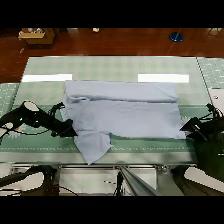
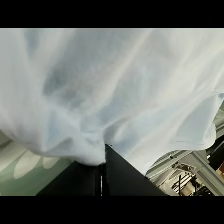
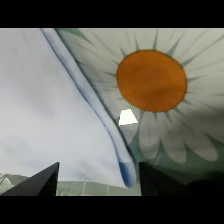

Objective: Fold the shirts.

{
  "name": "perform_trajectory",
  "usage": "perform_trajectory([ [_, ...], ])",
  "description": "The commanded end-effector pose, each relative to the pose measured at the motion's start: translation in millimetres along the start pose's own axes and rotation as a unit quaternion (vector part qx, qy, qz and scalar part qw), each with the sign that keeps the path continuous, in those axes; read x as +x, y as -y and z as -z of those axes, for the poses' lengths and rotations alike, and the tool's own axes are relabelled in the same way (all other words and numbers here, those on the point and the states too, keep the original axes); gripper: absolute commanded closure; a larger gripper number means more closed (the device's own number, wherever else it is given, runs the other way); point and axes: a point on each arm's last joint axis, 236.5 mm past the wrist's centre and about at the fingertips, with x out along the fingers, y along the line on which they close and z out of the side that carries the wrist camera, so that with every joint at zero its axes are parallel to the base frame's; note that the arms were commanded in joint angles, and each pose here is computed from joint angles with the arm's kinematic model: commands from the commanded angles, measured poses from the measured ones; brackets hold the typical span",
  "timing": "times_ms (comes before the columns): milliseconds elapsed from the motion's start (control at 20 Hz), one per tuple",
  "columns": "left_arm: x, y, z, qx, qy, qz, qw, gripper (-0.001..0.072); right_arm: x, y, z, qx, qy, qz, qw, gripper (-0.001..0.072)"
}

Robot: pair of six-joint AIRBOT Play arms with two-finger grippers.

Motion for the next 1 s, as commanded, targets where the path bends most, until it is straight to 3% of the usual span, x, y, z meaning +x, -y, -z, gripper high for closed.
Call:
perform_trajectory([
  [0, 0, 1, 0, 0.001, 0.000, 0.003, 1.000, 0.0682, 12, 1, -2, 0.009, 0.009, 0.005, 1.000, 0.0138],
  [150, 0, 5, 0, 0.010, 0.001, 0.010, 1.000, 0.0682, 26, -7, 0, -0.003, 0.006, 0.017, 1.000, 0.0185],
  [200, -1, 6, -1, 0.009, 0.002, 0.013, 1.000, 0.0682, 29, -12, 1, -0.016, 0.002, 0.020, 1.000, 0.0322],
  [250, -1, 6, -2, 0.011, 0.003, 0.015, 1.000, 0.0682, 31, -18, 2, -0.024, -0.003, 0.019, 1.000, 0.0563],
  [300, -2, 7, -2, 0.016, 0.003, 0.017, 1.000, 0.0682, 31, -23, 5, -0.028, -0.008, 0.014, 0.999, 0.0690],
  [450, -16, 22, -8, 0.037, 0.015, 0.044, 0.998, 0.0683, 10, -40, 9, -0.065, -0.010, -0.003, 0.998, 0.0691],
  [650, -73, 84, -38, 0.089, 0.106, 0.116, 0.984, 0.0683, -55, -83, -17, -0.127, 0.113, -0.017, 0.985, 0.0692],
  [850, -138, 139, -61, 0.163, 0.199, 0.134, 0.957, 0.0683, -102, -145, -42, -0.150, 0.220, -0.101, 0.959, 0.0692],
  [950, -165, 153, -78, 0.185, 0.247, 0.124, 0.943, 0.0683, -112, -162, -58, -0.160, 0.262, -0.108, 0.946, 0.0692],
])
